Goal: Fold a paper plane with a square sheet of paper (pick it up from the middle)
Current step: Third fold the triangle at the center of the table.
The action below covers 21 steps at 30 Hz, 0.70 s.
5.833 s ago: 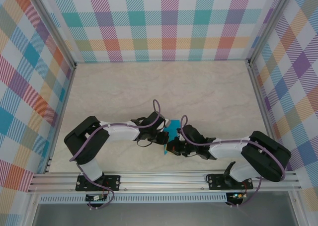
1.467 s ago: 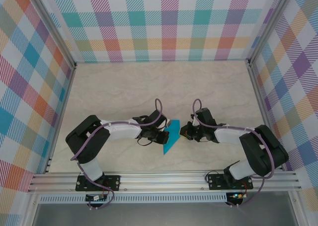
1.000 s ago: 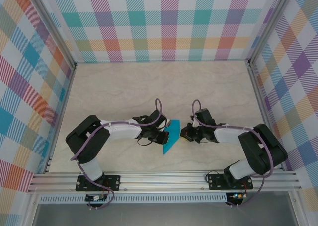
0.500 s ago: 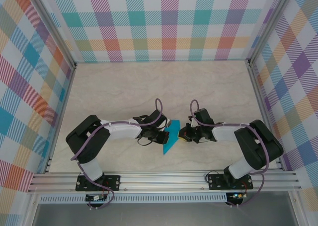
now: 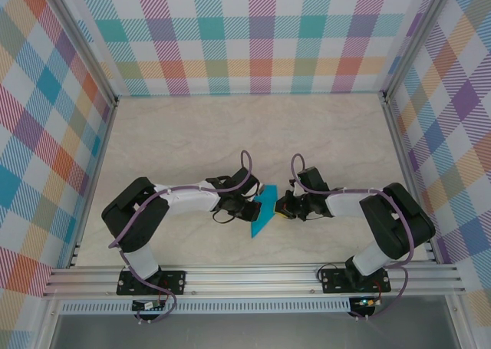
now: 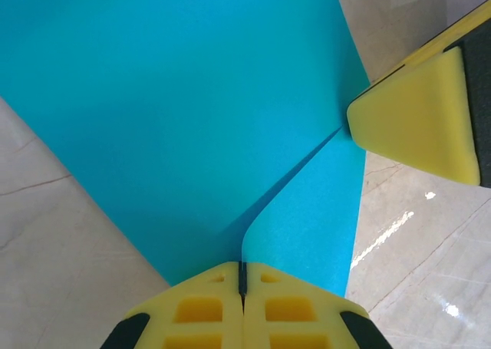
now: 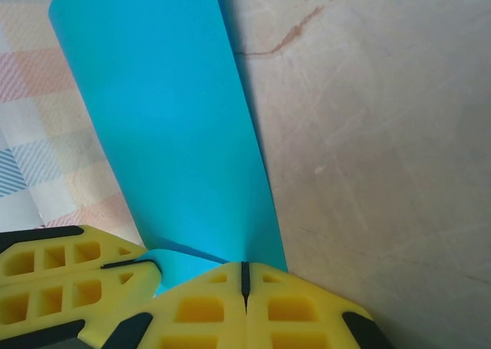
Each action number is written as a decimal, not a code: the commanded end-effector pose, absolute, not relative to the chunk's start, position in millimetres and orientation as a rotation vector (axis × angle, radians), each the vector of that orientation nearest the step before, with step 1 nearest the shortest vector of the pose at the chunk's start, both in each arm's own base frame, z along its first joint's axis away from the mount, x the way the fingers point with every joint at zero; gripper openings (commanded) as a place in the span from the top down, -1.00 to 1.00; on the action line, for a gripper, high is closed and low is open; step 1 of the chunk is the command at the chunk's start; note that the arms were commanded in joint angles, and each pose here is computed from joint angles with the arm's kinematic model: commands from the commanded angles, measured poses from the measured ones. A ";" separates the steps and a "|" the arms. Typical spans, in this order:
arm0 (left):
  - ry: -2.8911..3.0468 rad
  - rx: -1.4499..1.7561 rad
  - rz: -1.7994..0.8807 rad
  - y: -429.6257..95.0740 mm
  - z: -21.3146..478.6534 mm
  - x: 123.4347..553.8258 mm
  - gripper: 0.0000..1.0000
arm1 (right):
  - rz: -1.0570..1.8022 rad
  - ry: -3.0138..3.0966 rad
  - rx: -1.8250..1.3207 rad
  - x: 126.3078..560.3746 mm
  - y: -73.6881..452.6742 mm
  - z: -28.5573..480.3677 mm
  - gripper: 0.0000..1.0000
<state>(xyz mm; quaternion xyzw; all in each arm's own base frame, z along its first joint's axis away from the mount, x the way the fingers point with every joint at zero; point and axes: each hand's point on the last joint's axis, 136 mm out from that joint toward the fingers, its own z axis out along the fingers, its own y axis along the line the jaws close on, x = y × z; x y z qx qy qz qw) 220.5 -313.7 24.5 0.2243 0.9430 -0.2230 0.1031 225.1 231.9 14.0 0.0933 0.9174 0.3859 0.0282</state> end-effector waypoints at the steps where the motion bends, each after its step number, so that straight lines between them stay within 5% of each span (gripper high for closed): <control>1: 2.782 0.673 -0.598 -304.9 28.3 223.8 0.90 | 1.073 2.897 0.296 217.2 220.7 -0.7 1.00; 21: 2.779 0.677 -0.595 -298.4 32.5 218.9 0.86 | 1.107 2.823 0.246 231.9 228.3 29.7 0.99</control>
